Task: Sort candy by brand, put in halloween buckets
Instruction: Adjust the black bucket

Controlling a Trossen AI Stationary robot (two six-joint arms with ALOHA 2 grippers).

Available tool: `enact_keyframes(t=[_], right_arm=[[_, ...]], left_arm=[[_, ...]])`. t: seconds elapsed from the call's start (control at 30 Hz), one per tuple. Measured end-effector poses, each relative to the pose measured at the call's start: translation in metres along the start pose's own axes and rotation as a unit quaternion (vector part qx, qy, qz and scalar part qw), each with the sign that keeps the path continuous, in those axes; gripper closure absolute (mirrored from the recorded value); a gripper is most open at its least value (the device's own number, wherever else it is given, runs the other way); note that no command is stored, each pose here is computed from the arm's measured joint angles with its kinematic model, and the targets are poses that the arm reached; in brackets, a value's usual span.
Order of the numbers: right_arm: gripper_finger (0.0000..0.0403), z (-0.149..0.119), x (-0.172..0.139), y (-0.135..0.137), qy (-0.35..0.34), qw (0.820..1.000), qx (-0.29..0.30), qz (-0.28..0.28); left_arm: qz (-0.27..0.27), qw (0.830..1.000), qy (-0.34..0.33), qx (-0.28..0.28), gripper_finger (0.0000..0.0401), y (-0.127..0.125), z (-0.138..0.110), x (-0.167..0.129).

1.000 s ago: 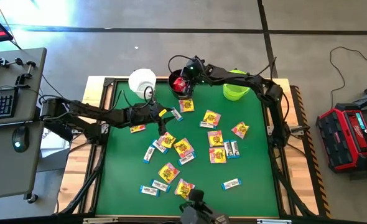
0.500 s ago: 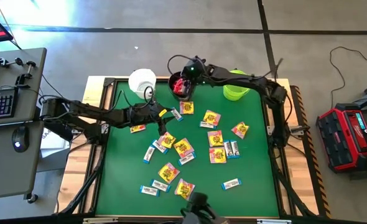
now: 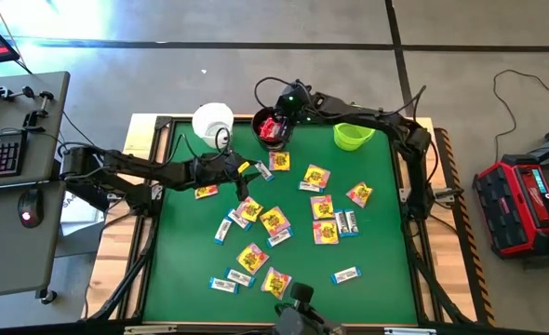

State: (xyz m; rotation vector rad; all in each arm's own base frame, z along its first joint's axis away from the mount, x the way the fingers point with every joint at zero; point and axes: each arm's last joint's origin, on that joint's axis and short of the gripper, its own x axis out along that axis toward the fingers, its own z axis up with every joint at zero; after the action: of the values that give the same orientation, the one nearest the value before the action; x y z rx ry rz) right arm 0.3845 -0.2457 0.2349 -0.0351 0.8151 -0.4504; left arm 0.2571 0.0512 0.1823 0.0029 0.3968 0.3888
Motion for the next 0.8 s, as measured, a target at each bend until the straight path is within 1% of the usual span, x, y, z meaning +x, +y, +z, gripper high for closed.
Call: enact_keyframes(t=[0.07, 0.3, 0.5, 0.63, 0.73, 0.8], right_arm=[[0.0400, -0.003, 0.004, -0.004, 0.003, 1.000, 0.004, -0.003], [0.0402, -0.010, 0.011, -0.018, 0.009, 0.999, 0.030, -0.017], [0.0402, -0.011, 0.011, -0.030, 0.009, 0.997, 0.046, -0.061], [0.0402, -0.011, 0.011, -0.035, 0.002, 0.996, 0.056, -0.072], [0.0402, -0.006, 0.003, -0.036, -0.009, 0.996, 0.044, -0.075], [0.0402, 0.003, -0.012, -0.034, -0.027, 0.996, 0.026, -0.077]], left_arm=[[0.000, 1.000, 0.003, 0.001, 0.0227, 0.000, -0.001, 0.000], [0.001, 1.000, 0.006, 0.002, 0.0227, 0.000, -0.001, 0.000], [0.002, 1.000, 0.007, 0.003, 0.0227, 0.000, -0.001, 0.000], [0.003, 1.000, 0.010, 0.003, 0.0227, 0.000, -0.002, 0.000], [0.006, 1.000, 0.014, 0.004, 0.0227, 0.000, -0.003, 0.000], [0.006, 1.000, 0.015, 0.004, 0.0227, 0.000, -0.003, 0.000]])
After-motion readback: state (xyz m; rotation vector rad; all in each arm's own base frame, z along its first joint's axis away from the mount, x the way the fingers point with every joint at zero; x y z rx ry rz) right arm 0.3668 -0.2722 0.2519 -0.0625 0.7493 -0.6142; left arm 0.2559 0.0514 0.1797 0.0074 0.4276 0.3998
